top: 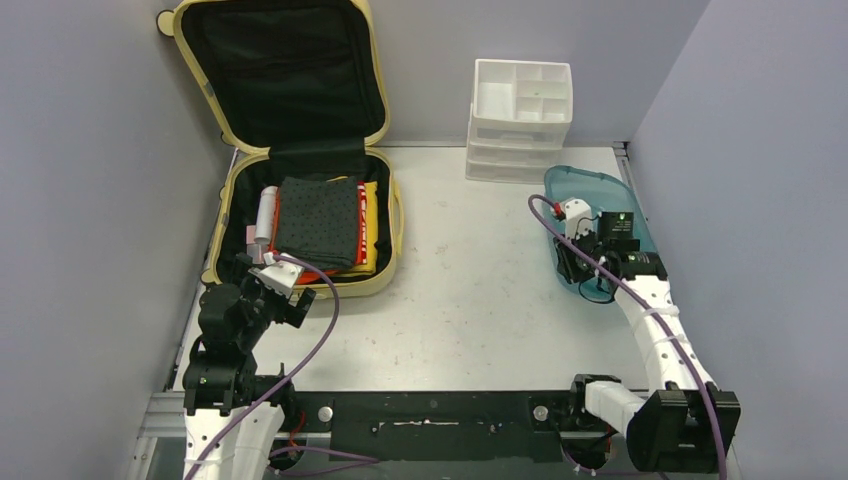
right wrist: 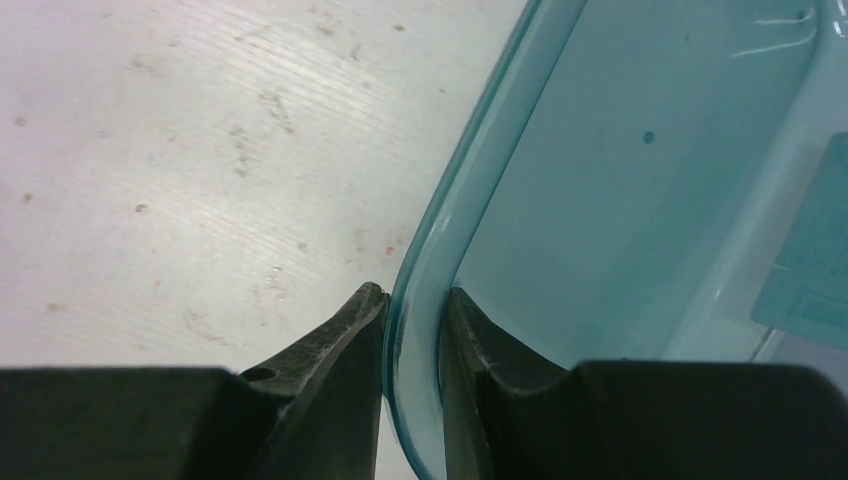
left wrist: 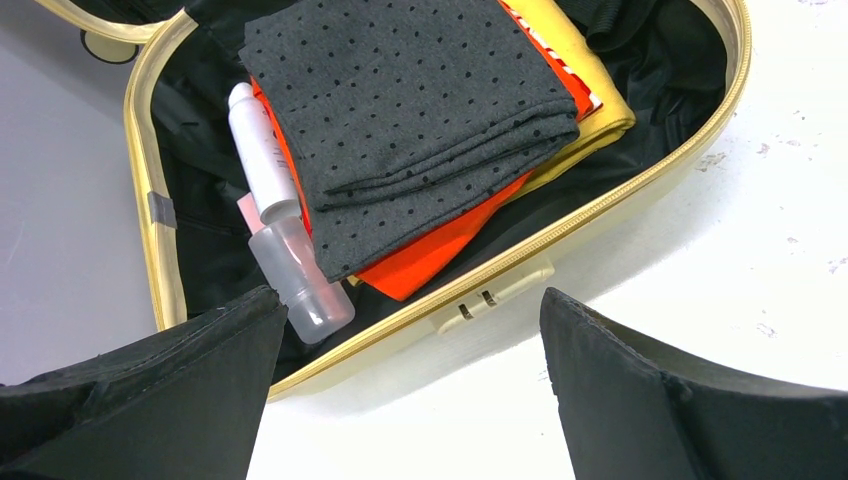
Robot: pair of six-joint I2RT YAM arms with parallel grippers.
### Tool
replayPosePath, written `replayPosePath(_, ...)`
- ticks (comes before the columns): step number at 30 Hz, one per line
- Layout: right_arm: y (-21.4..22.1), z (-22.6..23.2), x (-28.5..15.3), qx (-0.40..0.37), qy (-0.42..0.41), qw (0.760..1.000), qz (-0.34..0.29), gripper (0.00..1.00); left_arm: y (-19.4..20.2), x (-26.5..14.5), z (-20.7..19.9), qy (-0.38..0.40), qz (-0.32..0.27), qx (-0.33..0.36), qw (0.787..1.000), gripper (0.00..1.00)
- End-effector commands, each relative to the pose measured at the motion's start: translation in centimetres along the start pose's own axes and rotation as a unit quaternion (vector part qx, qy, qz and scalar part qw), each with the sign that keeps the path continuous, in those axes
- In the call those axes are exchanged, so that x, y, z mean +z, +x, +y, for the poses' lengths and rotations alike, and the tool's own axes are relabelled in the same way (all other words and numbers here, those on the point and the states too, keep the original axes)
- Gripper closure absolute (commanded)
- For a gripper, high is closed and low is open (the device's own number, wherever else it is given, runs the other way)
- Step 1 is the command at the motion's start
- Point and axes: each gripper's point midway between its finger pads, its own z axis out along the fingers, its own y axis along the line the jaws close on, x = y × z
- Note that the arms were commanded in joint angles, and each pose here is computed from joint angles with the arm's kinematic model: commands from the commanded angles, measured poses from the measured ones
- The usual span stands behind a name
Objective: Open, take out, and arrange the luggage
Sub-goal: Move the bin to the center of the board.
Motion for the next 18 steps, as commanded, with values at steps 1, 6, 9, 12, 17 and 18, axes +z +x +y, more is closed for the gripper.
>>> replayPosePath(1, -2.8, 2.1, -1.0, -0.023, -0.033, 0.997, -0.058, 0.99, -1.2, -0.3, 0.3, -0.004, -0.021, 0.006, 1.0, 0.03)
replayPosePath(6, -3.9, 5.0, -0.4, -0.013, -0.088, 0.994, -0.06, 1.0, -1.1, -0.3, 0.4, -0.005, -0.02, 0.005, 1.0, 0.03)
replayPosePath(9, -4.4, 6.8, 0.2, -0.024, -0.106, 0.992, -0.056, 0.99, -1.1, -0.3, 0.5, -0.007, -0.021, 0.004, 1.0, 0.03)
replayPosePath(12, -5.2, 9.4, 0.8, -0.047, -0.128, 0.989, -0.062, 0.97, -1.1, -0.2, 0.5, -0.006, -0.019, 0.003, 1.0, 0.03)
replayPosePath(17, -6.4, 13.3, 1.8, -0.076, -0.194, 0.976, -0.062, 0.82, -1.0, -0.2, 0.6, -0.009, -0.018, 0.002, 1.0, 0.03)
replayPosePath(18, -6.8, 14.1, 2.0, -0.078, -0.211, 0.972, -0.065, 0.74, -1.0, -0.2, 0.6, -0.009, -0.018, 0.002, 1.0, 0.03)
